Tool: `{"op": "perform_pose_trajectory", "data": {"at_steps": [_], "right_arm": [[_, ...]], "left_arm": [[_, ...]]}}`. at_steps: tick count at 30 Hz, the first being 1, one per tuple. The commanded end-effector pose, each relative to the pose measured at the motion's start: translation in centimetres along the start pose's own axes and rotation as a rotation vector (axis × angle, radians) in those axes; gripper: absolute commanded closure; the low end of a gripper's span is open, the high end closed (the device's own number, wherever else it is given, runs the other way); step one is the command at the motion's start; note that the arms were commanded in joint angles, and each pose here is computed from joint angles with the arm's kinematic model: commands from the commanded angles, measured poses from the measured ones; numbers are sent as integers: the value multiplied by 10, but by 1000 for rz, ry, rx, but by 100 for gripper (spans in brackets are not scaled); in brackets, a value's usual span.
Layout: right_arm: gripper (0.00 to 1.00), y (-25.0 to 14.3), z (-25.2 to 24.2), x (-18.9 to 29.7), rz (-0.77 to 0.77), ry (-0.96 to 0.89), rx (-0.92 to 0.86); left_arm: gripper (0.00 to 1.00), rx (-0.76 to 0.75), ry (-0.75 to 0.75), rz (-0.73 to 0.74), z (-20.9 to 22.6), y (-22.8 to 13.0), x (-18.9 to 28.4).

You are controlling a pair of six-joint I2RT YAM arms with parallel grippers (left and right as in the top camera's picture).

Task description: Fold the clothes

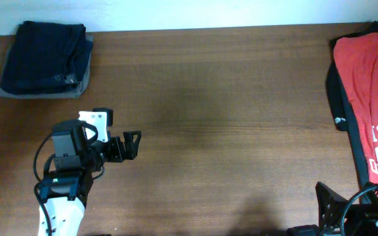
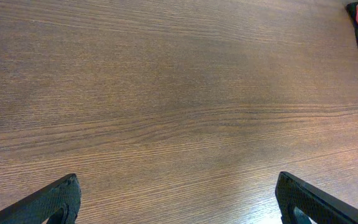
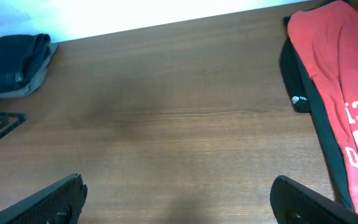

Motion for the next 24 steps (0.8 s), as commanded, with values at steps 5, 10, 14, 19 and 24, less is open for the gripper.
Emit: {"op": "perform_pose_trajectory", "data": {"at_steps": [5, 10, 14, 19, 24], "right_arm": [[1, -5, -9, 16, -92, -49, -47], [1, -12, -12, 29, -160, -64, -69], [1, -23, -19, 40, -200, -95, -69], [1, -31, -25, 38, -260, -87, -66], [1, -34, -35, 0, -314, -103, -24]], "left_arm": [[0, 9, 0, 6, 0, -2, -2], [0, 9, 0, 6, 0, -2, -2], [0, 8, 0, 6, 0, -2, -2], [0, 8, 0, 6, 0, -2, -2], [0, 9, 0, 6, 0, -2, -2]]}}
Point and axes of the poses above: each gripper's point midway between its finger pads, its own x axis back along the fingers, its own z axis along the line the jaws close on, y = z × x, the point moved 5 cm from there along x, back along the fingers, and after that the axes turned 15 degrees about -x, right-handed, at the moved point
